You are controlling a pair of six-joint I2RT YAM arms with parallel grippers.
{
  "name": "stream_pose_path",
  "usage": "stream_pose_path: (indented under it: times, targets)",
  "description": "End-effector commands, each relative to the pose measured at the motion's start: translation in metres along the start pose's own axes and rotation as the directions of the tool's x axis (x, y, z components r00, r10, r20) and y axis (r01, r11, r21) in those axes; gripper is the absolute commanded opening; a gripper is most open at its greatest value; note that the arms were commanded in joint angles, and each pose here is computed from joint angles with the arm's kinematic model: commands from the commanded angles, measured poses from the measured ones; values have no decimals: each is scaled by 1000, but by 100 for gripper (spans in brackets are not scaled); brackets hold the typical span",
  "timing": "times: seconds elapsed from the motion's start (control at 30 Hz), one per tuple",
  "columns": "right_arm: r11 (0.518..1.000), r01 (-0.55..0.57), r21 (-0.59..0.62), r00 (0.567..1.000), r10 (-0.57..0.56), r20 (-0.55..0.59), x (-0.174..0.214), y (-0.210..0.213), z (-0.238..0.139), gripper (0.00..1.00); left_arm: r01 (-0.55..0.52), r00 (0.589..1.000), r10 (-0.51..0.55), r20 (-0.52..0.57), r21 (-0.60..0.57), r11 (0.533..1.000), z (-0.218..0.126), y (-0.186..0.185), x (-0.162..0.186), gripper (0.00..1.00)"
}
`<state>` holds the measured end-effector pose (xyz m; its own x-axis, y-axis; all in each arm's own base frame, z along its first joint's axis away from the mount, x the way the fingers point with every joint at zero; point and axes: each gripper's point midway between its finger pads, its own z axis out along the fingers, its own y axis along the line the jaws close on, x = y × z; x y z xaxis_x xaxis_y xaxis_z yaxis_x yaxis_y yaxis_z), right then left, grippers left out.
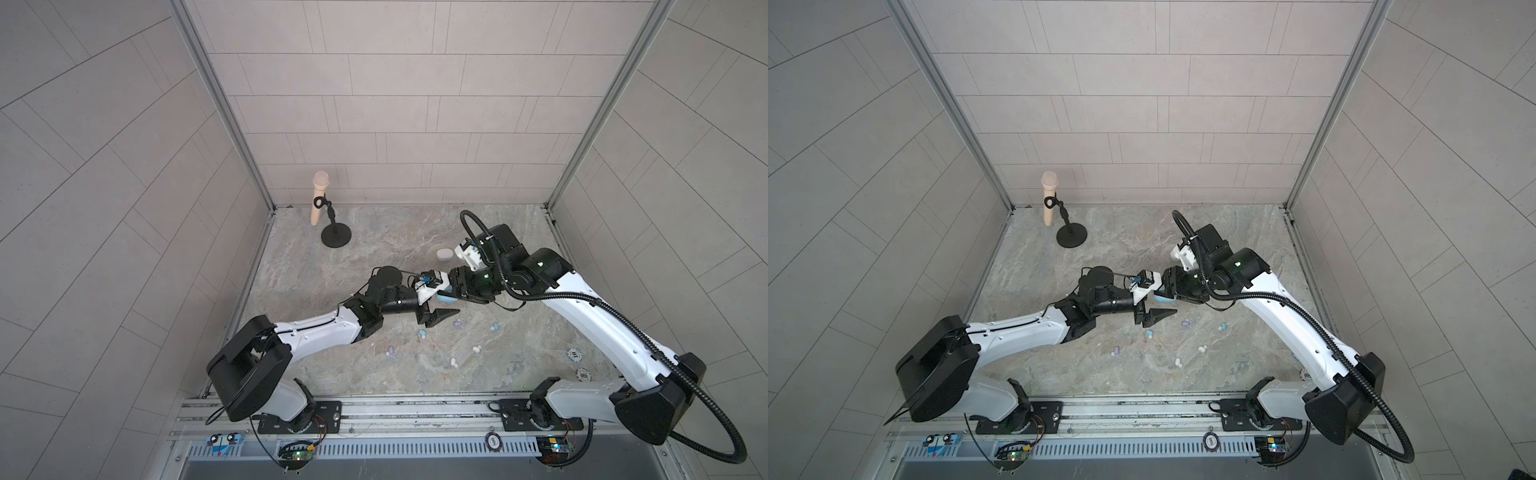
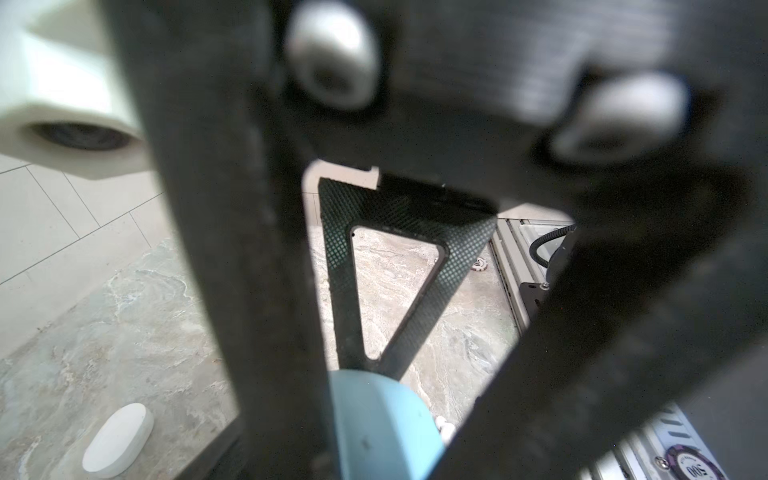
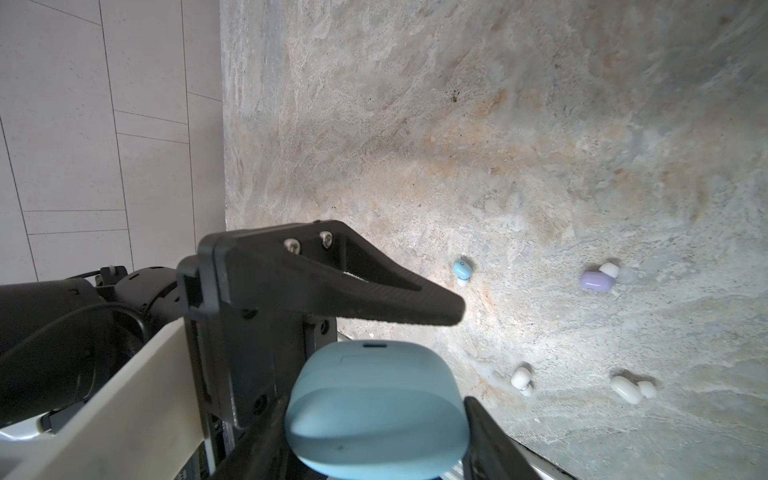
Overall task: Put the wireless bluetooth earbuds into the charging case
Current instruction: 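Lift the light-blue case toward the left gripper while the left arm reaches in, then close the left gripper on the case lid beside the right gripper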
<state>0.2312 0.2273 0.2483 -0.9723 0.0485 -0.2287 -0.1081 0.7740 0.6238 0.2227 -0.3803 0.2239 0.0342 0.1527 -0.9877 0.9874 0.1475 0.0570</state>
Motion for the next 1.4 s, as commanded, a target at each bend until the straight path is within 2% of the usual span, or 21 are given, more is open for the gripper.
stream_pose_path:
  times: [0.0, 0.2, 0.47, 0.83, 1.37]
  targets:
    - [1000, -11, 2, 1000, 11, 10, -2, 4, 0, 48, -35, 999, 35, 40, 0, 999, 1, 4, -18, 73]
    - [1000, -22, 1, 1000, 22, 21, -3, 5, -2, 47, -54, 999, 54, 7, 0, 999, 1, 4, -11, 65]
    - [999, -44, 30, 998, 42, 51, -4, 3, -11, 46, -85, 996, 84, -44, -32, 996, -3, 8, -3, 65]
    - [998, -57, 41, 998, 55, 41, -1, 3, -9, 46, -73, 997, 74, 19, -34, 997, -4, 8, -21, 62]
    - [999, -34, 18, 999, 34, 33, 1, 12, -7, 44, -62, 998, 62, 17, 3, 998, -2, 3, -22, 50]
